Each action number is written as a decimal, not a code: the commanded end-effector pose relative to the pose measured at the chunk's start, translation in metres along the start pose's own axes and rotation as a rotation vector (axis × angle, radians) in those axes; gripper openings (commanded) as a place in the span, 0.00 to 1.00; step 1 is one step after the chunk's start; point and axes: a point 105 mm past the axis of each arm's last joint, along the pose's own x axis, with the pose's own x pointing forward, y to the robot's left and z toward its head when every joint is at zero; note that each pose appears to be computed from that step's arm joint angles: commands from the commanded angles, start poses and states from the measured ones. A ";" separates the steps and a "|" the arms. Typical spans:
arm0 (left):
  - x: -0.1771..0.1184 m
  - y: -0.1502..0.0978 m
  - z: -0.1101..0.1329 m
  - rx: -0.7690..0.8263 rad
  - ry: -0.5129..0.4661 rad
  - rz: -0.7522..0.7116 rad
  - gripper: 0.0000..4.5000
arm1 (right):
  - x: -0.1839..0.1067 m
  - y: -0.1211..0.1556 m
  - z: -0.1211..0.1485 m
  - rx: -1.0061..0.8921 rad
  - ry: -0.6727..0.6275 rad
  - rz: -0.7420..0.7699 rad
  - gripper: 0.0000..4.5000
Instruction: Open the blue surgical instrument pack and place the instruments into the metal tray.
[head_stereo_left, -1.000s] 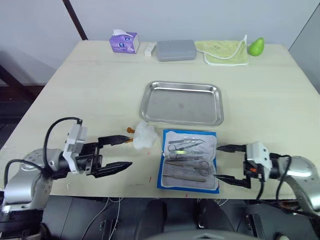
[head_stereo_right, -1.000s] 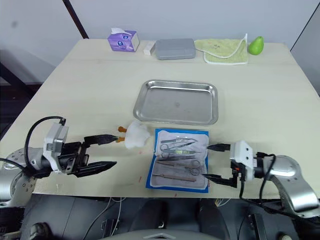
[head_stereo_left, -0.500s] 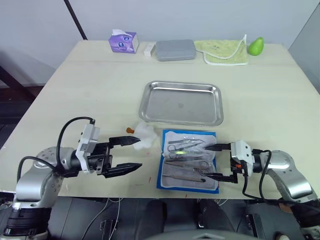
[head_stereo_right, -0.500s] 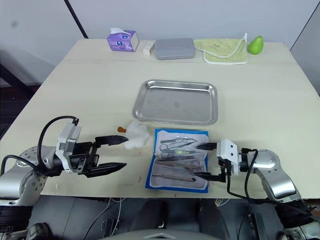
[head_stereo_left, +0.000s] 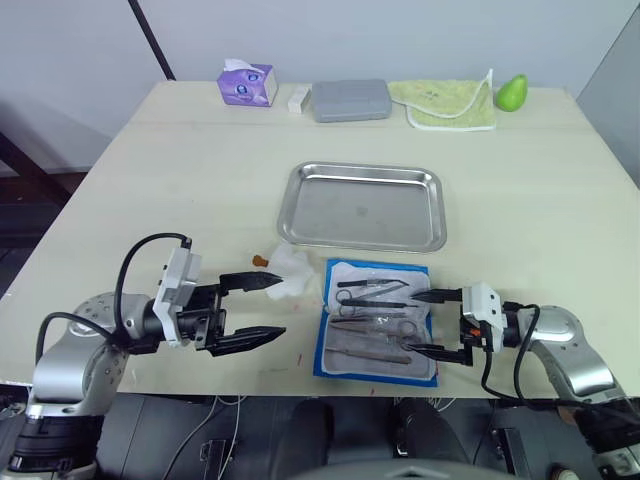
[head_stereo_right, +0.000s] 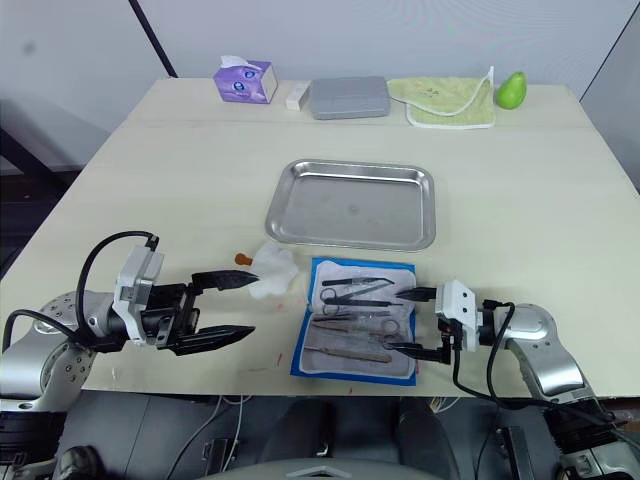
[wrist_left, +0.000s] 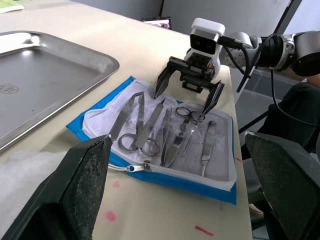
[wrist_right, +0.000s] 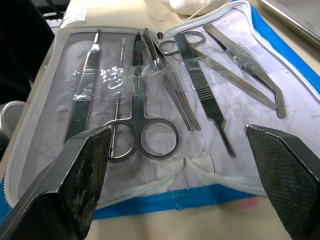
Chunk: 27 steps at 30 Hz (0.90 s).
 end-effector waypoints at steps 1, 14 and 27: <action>0.004 0.000 0.003 0.030 -0.011 -0.024 1.00 | 0.002 0.004 -0.015 0.021 0.013 -0.005 0.99; 0.020 0.013 0.000 0.026 0.029 -0.013 1.00 | 0.005 0.010 -0.049 0.070 0.048 0.027 0.99; 0.092 0.049 0.007 0.162 0.282 -0.036 0.61 | 0.007 0.005 -0.043 0.066 0.043 0.033 1.00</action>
